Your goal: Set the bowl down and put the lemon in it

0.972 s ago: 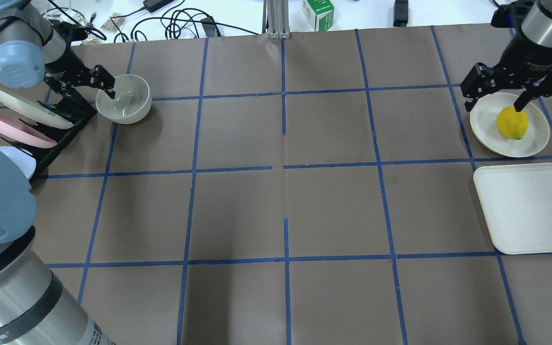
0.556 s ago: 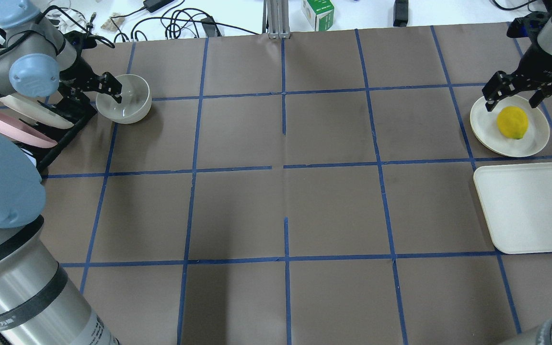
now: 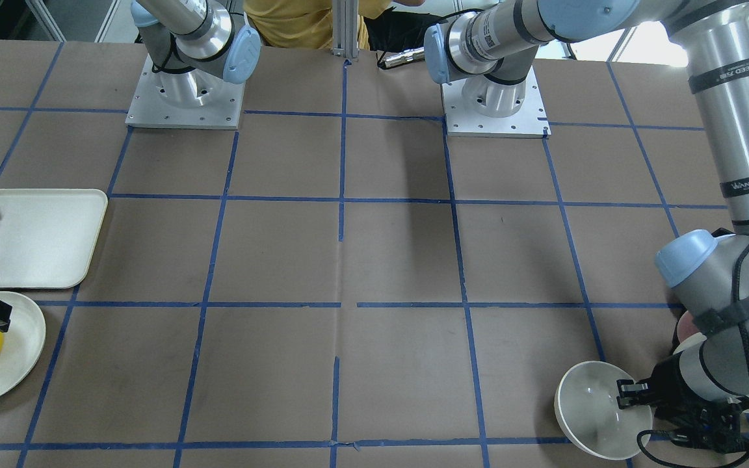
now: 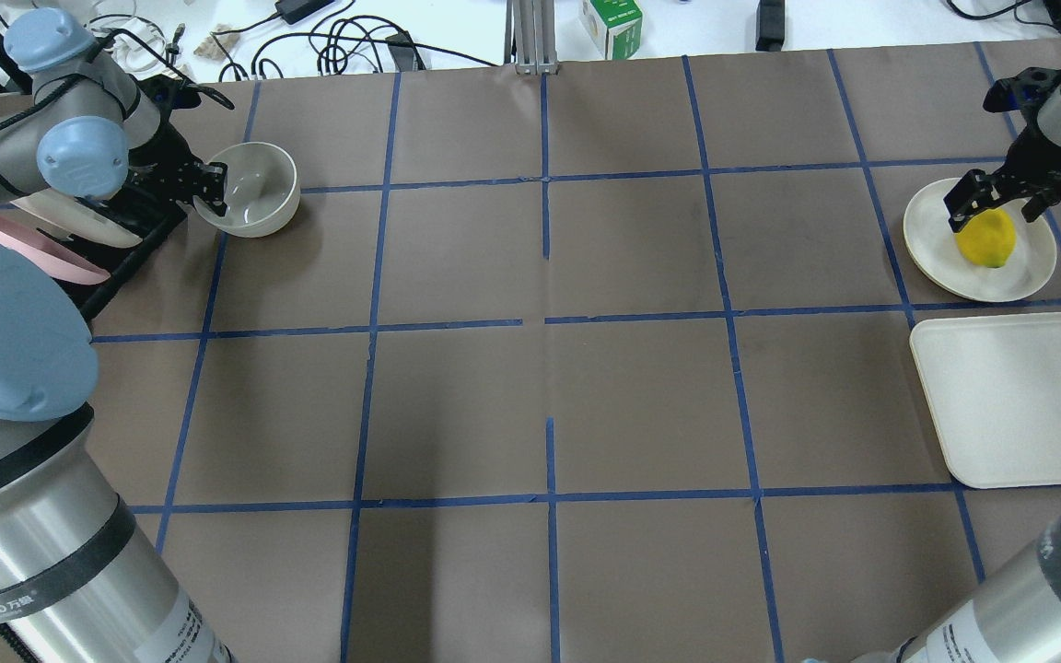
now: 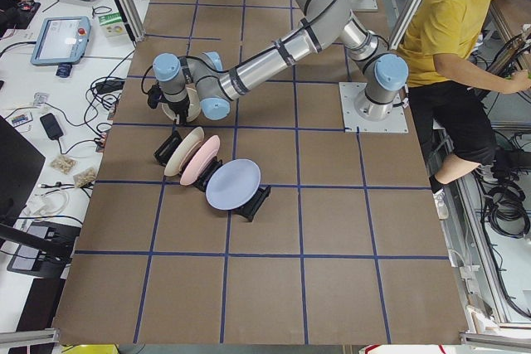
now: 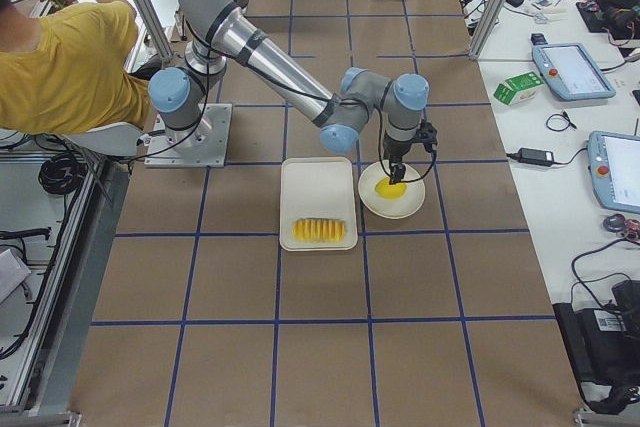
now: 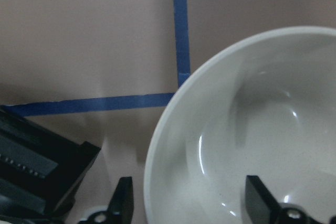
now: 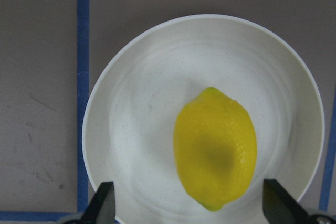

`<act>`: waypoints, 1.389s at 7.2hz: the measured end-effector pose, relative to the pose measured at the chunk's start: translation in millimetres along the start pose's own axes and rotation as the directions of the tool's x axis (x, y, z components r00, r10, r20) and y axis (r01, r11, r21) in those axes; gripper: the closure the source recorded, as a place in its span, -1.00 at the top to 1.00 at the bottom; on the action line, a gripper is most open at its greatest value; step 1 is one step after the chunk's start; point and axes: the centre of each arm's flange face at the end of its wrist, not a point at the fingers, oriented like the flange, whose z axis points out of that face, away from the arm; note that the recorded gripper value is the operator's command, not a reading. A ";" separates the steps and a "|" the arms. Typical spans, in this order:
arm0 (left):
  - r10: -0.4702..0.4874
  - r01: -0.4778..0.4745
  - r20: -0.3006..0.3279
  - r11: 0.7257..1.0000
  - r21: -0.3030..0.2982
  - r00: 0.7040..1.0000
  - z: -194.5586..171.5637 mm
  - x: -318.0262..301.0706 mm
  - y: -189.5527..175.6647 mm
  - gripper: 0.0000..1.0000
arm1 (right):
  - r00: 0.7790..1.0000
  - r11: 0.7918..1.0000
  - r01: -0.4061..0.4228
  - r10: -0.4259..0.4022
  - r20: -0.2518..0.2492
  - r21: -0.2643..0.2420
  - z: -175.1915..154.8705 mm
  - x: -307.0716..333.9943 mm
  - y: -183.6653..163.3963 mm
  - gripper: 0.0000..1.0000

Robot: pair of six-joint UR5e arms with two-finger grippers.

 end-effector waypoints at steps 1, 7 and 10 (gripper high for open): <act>0.000 0.000 0.000 1.000 -0.001 1.000 -2.5 0.2 0.0 -1.00 | 1.000 1.000 0.024 -0.024 -0.003 -0.003 14.9 2.0 -3.1 1.00; 0.021 -0.023 -0.027 0.998 -0.060 0.999 -52.6 53.6 8.7 -1.00 | 0.998 0.998 0.063 -0.063 -0.005 -0.024 46.1 4.7 -7.0 1.00; 0.014 -0.020 -0.092 0.997 -0.074 0.996 -62.9 134.0 18.0 -1.00 | 0.997 0.998 0.061 -0.062 -0.037 -0.033 34.4 6.9 -3.2 0.20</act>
